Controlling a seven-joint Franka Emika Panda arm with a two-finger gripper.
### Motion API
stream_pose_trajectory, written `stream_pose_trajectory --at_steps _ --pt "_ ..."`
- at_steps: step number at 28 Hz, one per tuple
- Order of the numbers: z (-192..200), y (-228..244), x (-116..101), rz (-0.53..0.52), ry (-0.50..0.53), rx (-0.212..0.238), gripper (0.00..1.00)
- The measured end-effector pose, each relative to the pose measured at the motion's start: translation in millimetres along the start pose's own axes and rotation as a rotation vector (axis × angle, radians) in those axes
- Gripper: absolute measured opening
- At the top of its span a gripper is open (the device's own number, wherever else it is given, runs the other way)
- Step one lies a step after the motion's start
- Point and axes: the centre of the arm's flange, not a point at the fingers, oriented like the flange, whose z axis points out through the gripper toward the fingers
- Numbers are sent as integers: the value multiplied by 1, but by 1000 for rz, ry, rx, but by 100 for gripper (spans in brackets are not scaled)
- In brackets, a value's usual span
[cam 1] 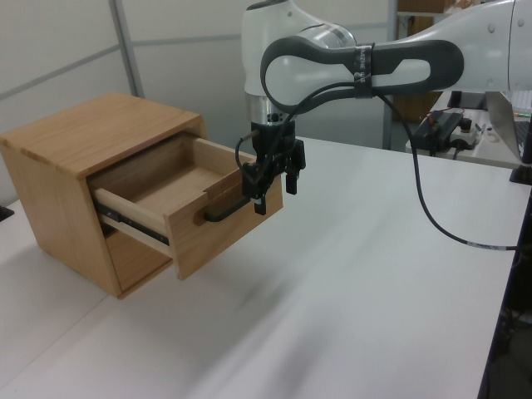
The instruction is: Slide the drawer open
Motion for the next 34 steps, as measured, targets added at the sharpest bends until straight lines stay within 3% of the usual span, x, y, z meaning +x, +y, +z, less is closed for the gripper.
stream_pose_trajectory --at_steps 34 --pt "-1 8 2 -14 1 -1 100"
